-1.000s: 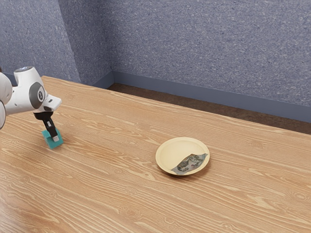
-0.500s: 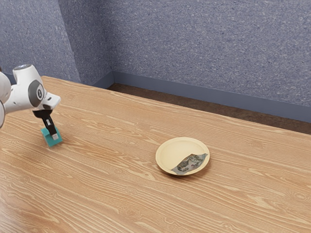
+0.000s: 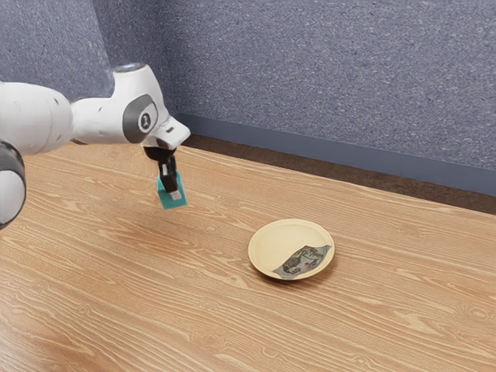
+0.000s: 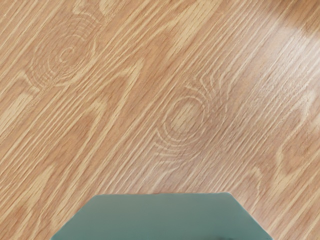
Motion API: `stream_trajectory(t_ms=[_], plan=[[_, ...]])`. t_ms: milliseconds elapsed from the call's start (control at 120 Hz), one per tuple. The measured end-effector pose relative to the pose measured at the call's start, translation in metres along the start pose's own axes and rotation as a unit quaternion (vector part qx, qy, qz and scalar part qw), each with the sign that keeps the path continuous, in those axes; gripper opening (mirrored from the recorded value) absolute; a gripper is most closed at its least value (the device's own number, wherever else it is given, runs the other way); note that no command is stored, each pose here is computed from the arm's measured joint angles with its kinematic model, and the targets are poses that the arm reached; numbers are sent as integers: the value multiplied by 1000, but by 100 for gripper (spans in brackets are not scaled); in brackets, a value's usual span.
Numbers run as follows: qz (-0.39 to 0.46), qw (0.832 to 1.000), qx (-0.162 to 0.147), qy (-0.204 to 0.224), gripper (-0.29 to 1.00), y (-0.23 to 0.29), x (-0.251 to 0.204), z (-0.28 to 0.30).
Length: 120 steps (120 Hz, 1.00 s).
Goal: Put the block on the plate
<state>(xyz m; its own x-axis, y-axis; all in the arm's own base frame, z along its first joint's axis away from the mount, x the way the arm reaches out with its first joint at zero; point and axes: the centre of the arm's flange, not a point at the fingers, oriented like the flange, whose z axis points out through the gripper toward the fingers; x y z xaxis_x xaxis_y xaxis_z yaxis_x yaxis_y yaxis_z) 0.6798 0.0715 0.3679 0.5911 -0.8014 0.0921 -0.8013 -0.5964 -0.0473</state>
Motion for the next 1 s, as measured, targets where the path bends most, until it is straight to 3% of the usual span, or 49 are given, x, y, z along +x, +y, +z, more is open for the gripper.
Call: stream_trajectory(t_ms=[100, 258, 467, 592, 775, 842, 1000], plan=[[56, 998, -4, 3, 41, 41, 83, 1], [108, 994, -22, -2, 41, 102, 169, 25], [129, 991, -47, -6, 41, 153, 224, 63], [123, 991, -54, -6, 41, 165, 235, 72], [106, 993, -56, -6, 57, 165, 236, 70], [95, 995, -43, 3, 61, 157, 232, 34], [33, 999, -23, 23, 66, 142, 193, -110]])
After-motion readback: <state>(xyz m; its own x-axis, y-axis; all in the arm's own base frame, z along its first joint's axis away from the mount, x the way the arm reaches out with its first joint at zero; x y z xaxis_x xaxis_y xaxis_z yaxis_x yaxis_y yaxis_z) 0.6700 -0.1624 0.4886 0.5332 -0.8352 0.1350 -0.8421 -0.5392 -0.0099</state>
